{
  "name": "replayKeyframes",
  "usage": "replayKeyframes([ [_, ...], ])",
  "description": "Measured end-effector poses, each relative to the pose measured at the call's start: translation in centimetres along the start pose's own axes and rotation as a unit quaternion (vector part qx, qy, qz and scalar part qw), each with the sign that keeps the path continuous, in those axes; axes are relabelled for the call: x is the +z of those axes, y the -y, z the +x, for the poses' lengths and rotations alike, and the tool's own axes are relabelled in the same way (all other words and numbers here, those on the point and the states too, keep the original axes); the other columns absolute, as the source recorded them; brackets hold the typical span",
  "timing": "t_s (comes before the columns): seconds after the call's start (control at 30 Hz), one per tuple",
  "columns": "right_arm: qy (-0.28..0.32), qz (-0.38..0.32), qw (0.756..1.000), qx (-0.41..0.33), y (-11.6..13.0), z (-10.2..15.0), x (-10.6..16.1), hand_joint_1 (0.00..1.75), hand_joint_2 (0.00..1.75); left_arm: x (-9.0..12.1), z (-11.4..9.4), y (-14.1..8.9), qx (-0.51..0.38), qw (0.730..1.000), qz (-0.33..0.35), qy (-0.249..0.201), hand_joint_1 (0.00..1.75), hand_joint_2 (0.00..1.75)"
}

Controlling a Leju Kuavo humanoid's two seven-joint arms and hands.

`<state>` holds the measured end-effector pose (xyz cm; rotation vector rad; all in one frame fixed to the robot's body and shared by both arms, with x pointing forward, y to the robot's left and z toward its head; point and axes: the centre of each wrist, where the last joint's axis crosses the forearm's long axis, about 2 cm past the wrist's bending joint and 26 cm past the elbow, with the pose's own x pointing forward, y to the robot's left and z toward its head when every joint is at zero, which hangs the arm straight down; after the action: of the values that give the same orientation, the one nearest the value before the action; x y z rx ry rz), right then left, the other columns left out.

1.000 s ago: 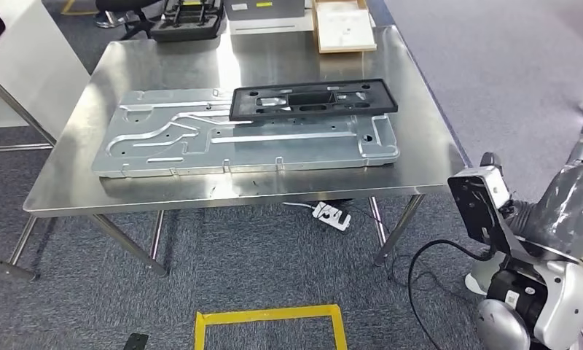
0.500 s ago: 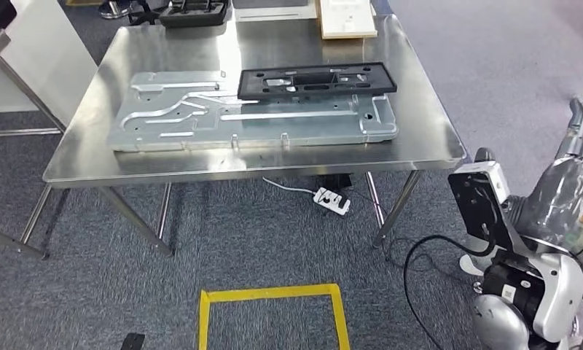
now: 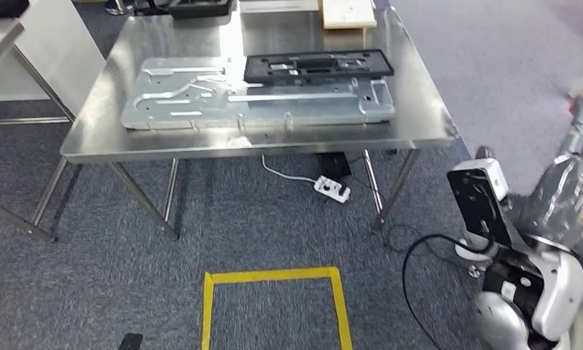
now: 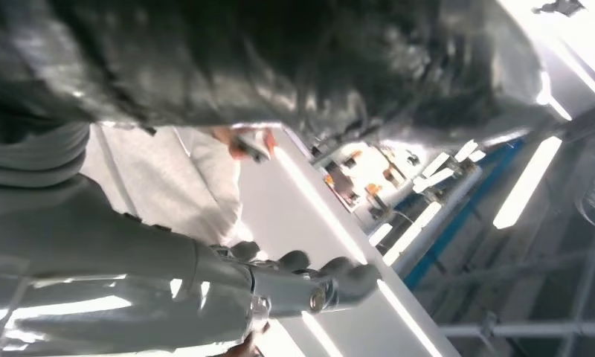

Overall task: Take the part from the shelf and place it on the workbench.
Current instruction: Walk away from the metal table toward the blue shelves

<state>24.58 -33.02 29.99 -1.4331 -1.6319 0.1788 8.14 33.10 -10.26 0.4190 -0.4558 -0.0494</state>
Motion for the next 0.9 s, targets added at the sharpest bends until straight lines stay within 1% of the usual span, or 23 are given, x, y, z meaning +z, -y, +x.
replayKeyframes([
  [0.4,-0.001,0.004,1.0,0.003,-0.34,0.18,0.03,0.0,0.0,0.03,-0.04,0.08,0.004,1.0,-0.008,0.004,0.0,0.0],
  [0.6,-0.008,0.01,1.0,0.007,-0.56,-0.04,0.22,0.0,0.0,0.03,-0.01,0.12,0.006,1.0,-0.01,0.014,0.0,0.0],
  [0.9,-0.014,0.033,0.999,0.006,-0.81,-0.4,0.66,0.0,0.0,0.21,0.0,0.61,0.001,1.0,-0.017,0.004,0.0,0.0],
])
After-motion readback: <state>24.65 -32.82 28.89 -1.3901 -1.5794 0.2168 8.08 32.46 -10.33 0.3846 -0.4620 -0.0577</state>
